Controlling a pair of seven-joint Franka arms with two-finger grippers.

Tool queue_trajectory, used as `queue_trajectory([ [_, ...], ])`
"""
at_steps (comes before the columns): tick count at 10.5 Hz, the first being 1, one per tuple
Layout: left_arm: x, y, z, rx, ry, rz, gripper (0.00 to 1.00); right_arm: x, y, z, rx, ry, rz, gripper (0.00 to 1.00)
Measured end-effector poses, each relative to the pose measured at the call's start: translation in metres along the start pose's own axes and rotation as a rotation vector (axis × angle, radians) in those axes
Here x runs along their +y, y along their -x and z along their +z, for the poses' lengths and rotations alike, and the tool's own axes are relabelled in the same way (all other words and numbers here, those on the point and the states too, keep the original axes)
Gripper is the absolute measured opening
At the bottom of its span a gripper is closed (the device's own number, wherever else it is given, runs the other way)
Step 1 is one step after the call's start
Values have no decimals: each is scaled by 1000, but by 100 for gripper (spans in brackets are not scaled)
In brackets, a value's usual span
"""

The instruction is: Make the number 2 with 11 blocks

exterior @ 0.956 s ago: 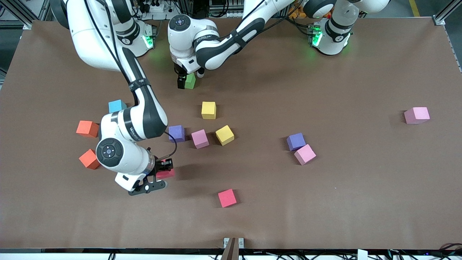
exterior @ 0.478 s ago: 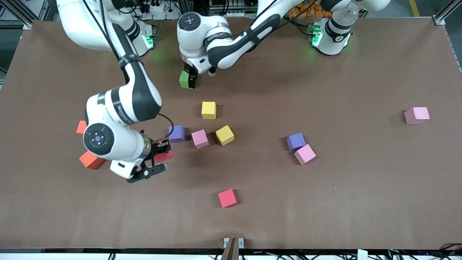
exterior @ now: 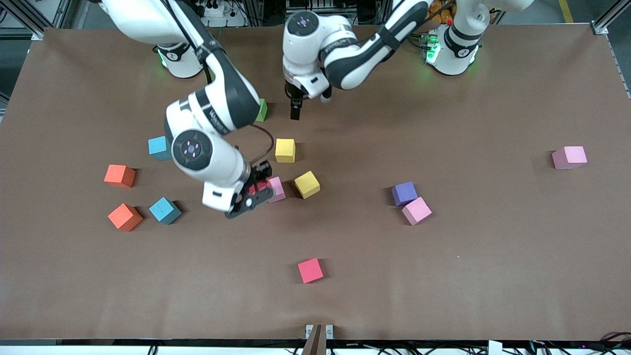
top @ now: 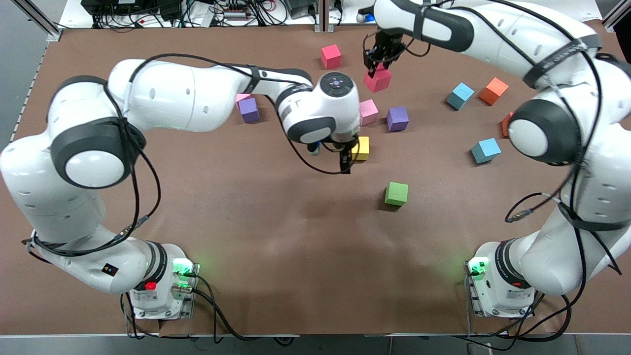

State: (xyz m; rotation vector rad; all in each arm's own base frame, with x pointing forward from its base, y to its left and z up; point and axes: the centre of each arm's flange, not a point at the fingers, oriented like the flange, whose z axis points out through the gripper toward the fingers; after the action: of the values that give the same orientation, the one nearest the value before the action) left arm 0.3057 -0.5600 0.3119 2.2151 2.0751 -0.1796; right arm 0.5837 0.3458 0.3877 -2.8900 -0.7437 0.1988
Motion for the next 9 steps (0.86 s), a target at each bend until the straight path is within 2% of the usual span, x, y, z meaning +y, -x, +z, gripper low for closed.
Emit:
queue_trajectory([
  [2, 9, -26, -3, -21, 5, 0, 100, -30, 36, 7, -42, -3, -58, 50],
  [3, 16, -42, -3, -26, 8, -9, 100, -51, 53, 15, -64, 24, -114, 50],
  [6, 38, -76, 2, -18, 14, -36, 100, -126, 101, 43, -107, 92, -357, 50],
  [9, 59, -98, 8, -5, 18, 12, 100, -161, 137, 63, -142, 135, -600, 50],
])
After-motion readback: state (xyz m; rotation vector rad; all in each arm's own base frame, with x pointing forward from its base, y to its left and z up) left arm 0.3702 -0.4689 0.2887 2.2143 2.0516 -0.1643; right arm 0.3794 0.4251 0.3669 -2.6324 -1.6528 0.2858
